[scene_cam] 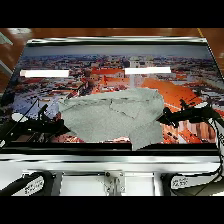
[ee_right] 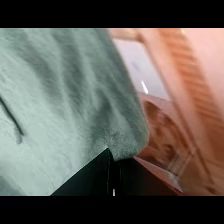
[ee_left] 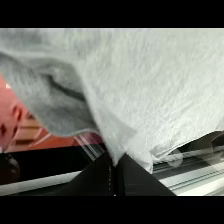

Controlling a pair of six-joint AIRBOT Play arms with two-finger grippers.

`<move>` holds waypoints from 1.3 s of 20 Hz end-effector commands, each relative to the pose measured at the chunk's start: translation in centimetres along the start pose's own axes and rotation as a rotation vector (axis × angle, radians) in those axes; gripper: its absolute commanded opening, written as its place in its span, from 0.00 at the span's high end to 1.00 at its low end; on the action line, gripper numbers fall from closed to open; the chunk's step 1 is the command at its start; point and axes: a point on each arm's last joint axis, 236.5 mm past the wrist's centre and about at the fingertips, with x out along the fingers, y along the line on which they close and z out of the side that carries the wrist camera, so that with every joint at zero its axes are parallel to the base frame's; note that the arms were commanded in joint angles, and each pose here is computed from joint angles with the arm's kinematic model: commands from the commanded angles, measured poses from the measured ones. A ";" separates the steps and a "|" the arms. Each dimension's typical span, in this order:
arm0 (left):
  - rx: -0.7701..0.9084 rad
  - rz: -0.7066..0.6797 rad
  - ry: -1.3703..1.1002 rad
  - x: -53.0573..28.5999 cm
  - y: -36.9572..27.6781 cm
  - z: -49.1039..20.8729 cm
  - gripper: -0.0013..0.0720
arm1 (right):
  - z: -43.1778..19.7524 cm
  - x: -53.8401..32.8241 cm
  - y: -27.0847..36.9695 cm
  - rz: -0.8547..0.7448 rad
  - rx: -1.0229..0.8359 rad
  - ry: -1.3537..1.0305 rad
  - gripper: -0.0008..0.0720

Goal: Fold the shirts.

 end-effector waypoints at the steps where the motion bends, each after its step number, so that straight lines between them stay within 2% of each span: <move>1: 0.089 0.052 -0.051 -1.9 -0.4 2.0 0.93 | 0.0 -0.8 3.3 0.039 -0.123 -0.012 0.91; 4: 0.276 0.197 -0.156 -8.2 -1.8 5.2 0.93 | 1.5 -8.4 10.8 0.132 -0.382 -0.179 0.91; 7: 0.519 0.330 -0.515 -22.0 -9.1 9.5 0.93 | 0.9 -23.3 23.2 0.248 -0.682 -0.589 0.91; 9: 0.663 0.344 -0.844 -33.6 -16.9 8.9 0.93 | -3.6 -35.6 30.7 0.303 -0.857 -0.947 0.91; 12: 0.832 0.275 -1.305 -48.5 -27.0 1.6 0.93 | -15.7 -50.5 36.6 0.382 -0.999 -1.412 0.91; 15: 0.877 0.203 -1.517 -54.7 -30.6 -5.7 0.93 | -26.1 -56.8 36.9 0.391 -1.057 -1.663 0.91; 17: 0.903 0.192 -1.575 -55.9 -31.0 -9.0 0.93 | -29.2 -57.3 35.3 0.345 -1.027 -1.703 0.91; 20: 0.871 0.174 -1.523 -54.7 -29.9 -11.5 0.93 | -29.6 -55.0 31.3 0.145 -0.953 -1.633 0.91; 23: 0.834 0.256 -1.409 -52.6 -27.4 -11.4 0.93 | -27.8 -51.4 26.9 -0.054 -0.872 -1.468 0.91; 26: 0.782 0.324 -1.301 -50.5 -25.0 -10.0 0.93 | -26.2 -49.8 24.7 -0.148 -0.825 -1.376 0.91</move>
